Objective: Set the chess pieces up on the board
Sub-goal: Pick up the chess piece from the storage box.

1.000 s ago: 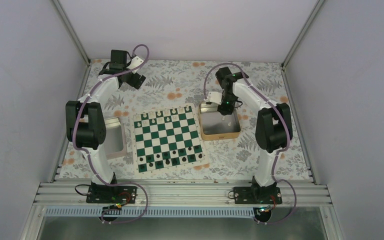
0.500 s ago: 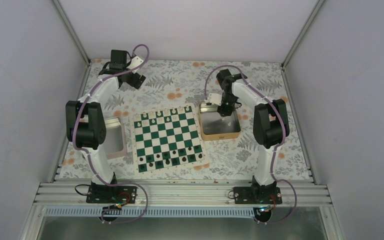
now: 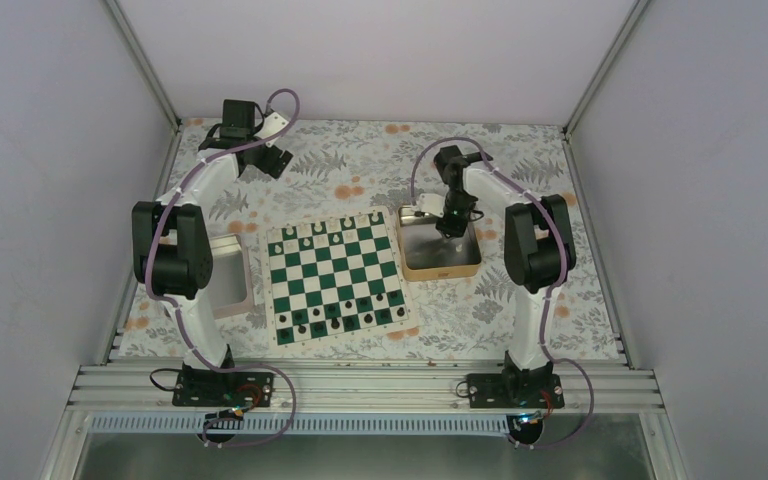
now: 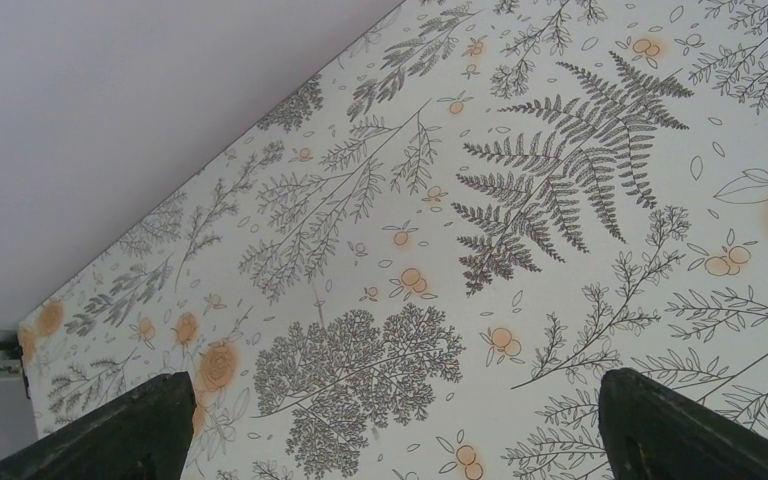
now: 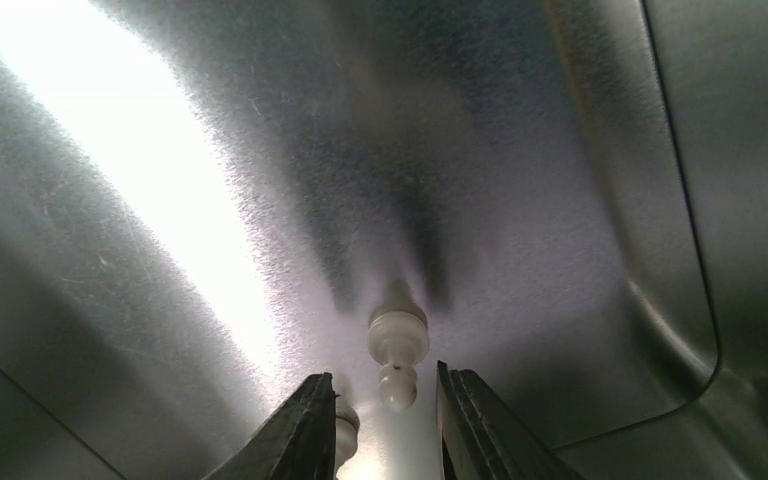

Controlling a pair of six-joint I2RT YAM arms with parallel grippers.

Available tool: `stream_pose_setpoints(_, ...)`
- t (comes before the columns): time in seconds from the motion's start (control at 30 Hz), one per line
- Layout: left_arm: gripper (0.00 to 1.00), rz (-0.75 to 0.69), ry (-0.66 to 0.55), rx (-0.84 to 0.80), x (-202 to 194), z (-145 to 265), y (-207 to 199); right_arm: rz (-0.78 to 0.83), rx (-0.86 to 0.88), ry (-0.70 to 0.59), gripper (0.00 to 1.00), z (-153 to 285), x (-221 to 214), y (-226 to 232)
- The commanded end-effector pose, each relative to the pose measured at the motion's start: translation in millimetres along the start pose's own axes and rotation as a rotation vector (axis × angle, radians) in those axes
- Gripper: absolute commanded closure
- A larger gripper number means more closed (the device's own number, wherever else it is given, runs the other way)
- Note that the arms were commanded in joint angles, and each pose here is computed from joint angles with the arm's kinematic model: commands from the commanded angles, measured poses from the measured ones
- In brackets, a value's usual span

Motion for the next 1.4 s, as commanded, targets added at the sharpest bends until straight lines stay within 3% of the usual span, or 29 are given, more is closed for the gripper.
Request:
stream_pose_setpoints(0.0, 0.0, -0.017, -0.012, -0.012, 2.8, -1.2, -3.6, -0.018, 0.019, -0.003, 0.73, -9.2, -1.6, -0.6)
stream_pose_setpoints(0.27, 0.0, -0.018, -0.013, -0.016, 3.6, -0.1, -4.7, -0.022, 0.03, -0.004, 0.76, -14.7, -1.1, -0.6)
stream_pose_setpoints(0.5, 0.0, -0.022, -0.012, -0.02, 3.3, -0.3, -6.1, -0.032, 0.013, 0.011, 0.9, -14.4, -3.8, -4.0)
stream_pose_setpoints(0.77, 0.0, -0.022, -0.015, -0.022, 4.1, -0.1, -6.2, -0.047, -0.05, 0.016, 0.95, 20.4, 0.2, -15.3)
stream_pose_setpoints(1.1, 0.0, -0.025, -0.025, -0.029, 7.4, 2.7, -8.9, 0.126, -0.169, -0.051, 0.94, 86.6, 77.6, -9.2)
stream_pose_setpoints(1.37, 0.0, -0.028, -0.028, -0.023, 8.4, 4.8, -8.5, 0.294, -0.155, -0.079, 0.94, 74.2, 147.7, 18.4)
Point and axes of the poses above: each gripper's point midway between its finger pads, its own z axis back along the fingers, its own y axis along the line the jaws close on, x = y × z, the point moved 2 cm from there along z, back along the fingers, and after that the axes turned 6 degrees about z, right-handed, at the moved point
